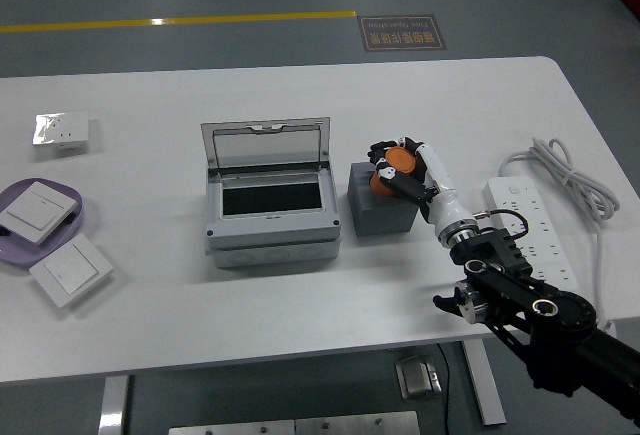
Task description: Pick up the cylinder from the cube,place it in the box,flap close box
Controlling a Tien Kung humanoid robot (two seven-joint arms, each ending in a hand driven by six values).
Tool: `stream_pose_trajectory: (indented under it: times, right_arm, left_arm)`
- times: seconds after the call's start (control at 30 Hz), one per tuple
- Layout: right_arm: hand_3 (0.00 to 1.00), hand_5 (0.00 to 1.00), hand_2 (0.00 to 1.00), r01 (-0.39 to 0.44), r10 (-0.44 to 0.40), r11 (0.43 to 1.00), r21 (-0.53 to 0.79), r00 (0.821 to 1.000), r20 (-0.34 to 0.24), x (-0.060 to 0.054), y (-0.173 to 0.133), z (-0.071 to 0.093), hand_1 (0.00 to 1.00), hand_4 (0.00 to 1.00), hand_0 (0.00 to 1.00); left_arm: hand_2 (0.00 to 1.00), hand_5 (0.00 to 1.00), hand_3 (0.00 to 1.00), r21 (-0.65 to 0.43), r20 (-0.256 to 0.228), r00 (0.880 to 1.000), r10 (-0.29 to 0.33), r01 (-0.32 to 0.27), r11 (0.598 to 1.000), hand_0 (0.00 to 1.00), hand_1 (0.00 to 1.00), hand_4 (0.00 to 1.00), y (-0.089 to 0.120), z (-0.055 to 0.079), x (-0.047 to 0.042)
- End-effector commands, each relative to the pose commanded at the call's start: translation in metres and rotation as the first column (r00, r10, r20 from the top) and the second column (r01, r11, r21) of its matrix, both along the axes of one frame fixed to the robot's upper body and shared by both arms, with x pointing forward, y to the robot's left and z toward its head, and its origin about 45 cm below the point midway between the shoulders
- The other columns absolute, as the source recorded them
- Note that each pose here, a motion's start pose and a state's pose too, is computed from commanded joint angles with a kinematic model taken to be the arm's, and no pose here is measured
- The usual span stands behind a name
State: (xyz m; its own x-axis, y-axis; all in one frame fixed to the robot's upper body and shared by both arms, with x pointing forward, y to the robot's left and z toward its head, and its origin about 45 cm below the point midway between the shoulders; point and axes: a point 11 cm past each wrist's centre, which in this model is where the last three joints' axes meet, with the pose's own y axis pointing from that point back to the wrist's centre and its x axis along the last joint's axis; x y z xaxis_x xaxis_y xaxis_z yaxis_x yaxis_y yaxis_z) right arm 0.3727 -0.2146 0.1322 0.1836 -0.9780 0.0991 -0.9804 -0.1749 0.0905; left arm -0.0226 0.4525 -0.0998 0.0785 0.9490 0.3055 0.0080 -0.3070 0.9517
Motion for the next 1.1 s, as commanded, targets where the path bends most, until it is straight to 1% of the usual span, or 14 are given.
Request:
stream_pose_trajectory:
  times: [0.13,0.3,0.4,0.43,0.57,0.6,0.63,0.8,0.83,1.0,1.03,1.1]
  right_arm:
    - [0.429,0.002,0.482,0.006,-0.006,1.0,-0.001,1.0,0.01,0.001,-0.001,0.002,0.559,0.033,0.628]
    - [0.422,0.002,0.478,0.022,-0.022,1.0,0.002,0.999,0.036,0.004,-0.002,0.01,0.554,0.038,0.62]
    - [0.422,0.002,0.478,0.031,-0.031,0.999,0.01,0.998,0.058,0.006,-0.002,0.018,0.554,0.038,0.62]
    - [0.408,0.002,0.473,0.033,-0.033,0.999,0.012,0.997,0.066,0.007,-0.002,0.02,0.546,0.028,0.595]
    - [0.408,0.002,0.473,0.032,-0.035,0.999,0.025,0.995,0.094,0.007,0.001,0.032,0.546,0.028,0.595]
    - [0.408,0.002,0.473,0.03,-0.033,0.999,0.029,0.994,0.101,0.007,0.003,0.035,0.546,0.028,0.595]
    - [0.397,0.002,0.462,0.028,-0.031,0.999,0.032,0.994,0.107,0.006,0.004,0.037,0.528,0.023,0.554]
    - [0.397,0.002,0.462,-0.003,-0.004,0.999,0.043,0.99,0.144,0.001,0.016,0.054,0.528,0.023,0.554]
    - [0.372,0.002,0.447,-0.01,0.003,0.999,0.044,0.989,0.149,-0.001,0.019,0.057,0.494,0.022,0.489]
    - [0.372,0.002,0.447,-0.055,0.049,0.998,0.037,0.985,0.166,-0.008,0.038,0.067,0.494,0.022,0.489]
    - [0.345,0.002,0.411,-0.065,0.059,0.997,0.028,0.984,0.169,-0.009,0.042,0.068,0.383,0.042,0.38]
    - [0.345,0.002,0.411,-0.087,0.085,0.996,0.004,0.98,0.178,-0.012,0.05,0.071,0.383,0.042,0.38]
  left_arm:
    - [0.588,0.229,0.611,0.001,0.0,1.0,0.0,0.0,1.0,0.614,0.624,0.686,0.0,0.0,-0.0002]
    - [0.588,0.227,0.611,0.002,0.001,1.0,0.001,-0.001,1.0,0.614,0.624,0.684,0.001,0.0,-0.0004]
    - [0.588,0.227,0.611,0.002,0.001,1.0,0.002,-0.002,1.0,0.614,0.624,0.684,0.001,0.0,-0.0003]
    - [0.588,0.228,0.611,0.002,0.002,1.0,0.002,-0.002,1.0,0.614,0.624,0.684,0.001,0.0,-0.0003]
    - [0.588,0.228,0.611,0.002,0.002,1.0,0.002,-0.002,1.0,0.614,0.624,0.684,0.001,0.0,-0.0001]
    - [0.588,0.228,0.611,0.002,0.002,1.0,0.002,-0.002,1.0,0.614,0.624,0.684,0.001,0.0,0.0]
    - [0.589,0.225,0.611,0.002,0.003,1.0,0.002,-0.002,1.0,0.614,0.624,0.684,0.001,0.0,0.0001]
    - [0.589,0.225,0.611,0.002,0.001,1.0,0.002,-0.002,1.0,0.614,0.624,0.684,0.001,0.0,-0.0002]
    - [0.589,0.227,0.612,0.003,0.001,1.0,0.001,-0.001,1.0,0.614,0.624,0.685,0.001,0.0,-0.0003]
    - [0.589,0.227,0.612,0.007,-0.004,1.0,0.002,-0.002,1.0,0.614,0.624,0.685,0.002,0.001,0.0003]
    - [0.589,0.227,0.613,0.007,-0.004,1.0,0.003,-0.003,1.0,0.614,0.624,0.685,0.002,0.001,0.0003]
    - [0.589,0.227,0.613,0.009,-0.005,1.0,0.003,-0.003,1.0,0.614,0.624,0.685,0.003,0.001,0.0004]
